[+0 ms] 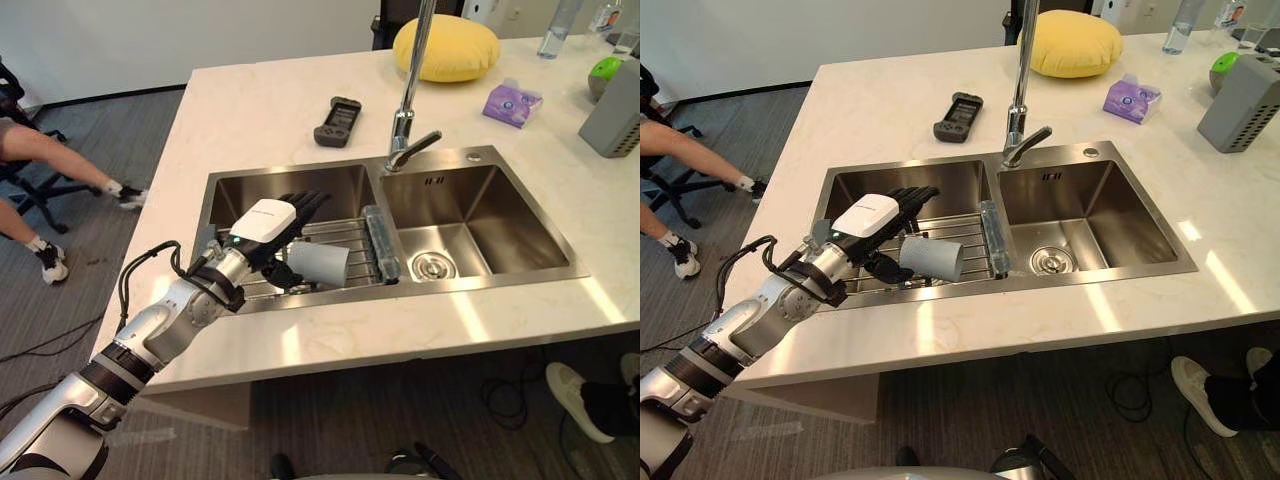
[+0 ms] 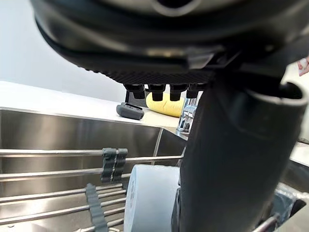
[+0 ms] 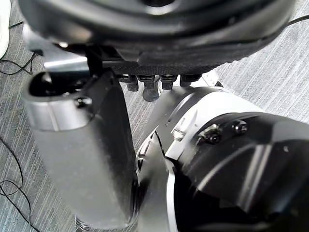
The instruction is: Walk over to the sink, pick up the cup, carry it to the dishwasher, place the cup inside the dishwasher, then close the dishwasher door
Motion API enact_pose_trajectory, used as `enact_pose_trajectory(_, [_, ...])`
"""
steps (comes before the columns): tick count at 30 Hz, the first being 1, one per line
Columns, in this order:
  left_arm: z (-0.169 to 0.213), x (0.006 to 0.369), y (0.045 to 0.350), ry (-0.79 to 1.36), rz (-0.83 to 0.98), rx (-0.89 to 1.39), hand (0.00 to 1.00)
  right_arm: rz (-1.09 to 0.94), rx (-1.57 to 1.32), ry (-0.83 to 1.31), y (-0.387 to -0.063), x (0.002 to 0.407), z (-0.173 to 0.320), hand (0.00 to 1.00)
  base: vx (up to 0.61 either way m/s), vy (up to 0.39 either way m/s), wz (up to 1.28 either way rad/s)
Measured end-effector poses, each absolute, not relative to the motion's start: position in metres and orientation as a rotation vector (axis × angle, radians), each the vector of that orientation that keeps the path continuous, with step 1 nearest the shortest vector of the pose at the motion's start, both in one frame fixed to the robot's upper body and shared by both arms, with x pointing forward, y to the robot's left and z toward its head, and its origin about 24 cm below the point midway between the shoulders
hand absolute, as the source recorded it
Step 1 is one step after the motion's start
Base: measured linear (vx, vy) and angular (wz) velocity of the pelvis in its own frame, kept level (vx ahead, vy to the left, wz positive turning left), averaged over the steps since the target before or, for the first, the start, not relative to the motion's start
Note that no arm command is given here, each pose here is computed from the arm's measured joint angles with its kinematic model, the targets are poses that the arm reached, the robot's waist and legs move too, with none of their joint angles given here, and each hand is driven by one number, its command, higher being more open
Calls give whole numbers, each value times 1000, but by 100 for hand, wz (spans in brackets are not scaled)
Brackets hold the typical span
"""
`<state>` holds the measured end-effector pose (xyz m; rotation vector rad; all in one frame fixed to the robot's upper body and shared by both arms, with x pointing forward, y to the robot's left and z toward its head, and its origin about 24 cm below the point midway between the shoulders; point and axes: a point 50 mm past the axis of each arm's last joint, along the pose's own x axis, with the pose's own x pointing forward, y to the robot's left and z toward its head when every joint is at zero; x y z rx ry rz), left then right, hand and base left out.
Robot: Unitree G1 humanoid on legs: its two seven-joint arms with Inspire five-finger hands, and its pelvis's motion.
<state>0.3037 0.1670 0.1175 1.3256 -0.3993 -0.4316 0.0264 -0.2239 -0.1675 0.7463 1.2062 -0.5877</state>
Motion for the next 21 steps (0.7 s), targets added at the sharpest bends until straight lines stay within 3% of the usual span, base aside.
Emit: enact_pose_trajectory(21, [107,307,166,-319,-525,1405,100,-582,732,1212,-224,27,-167,100,0,0,0])
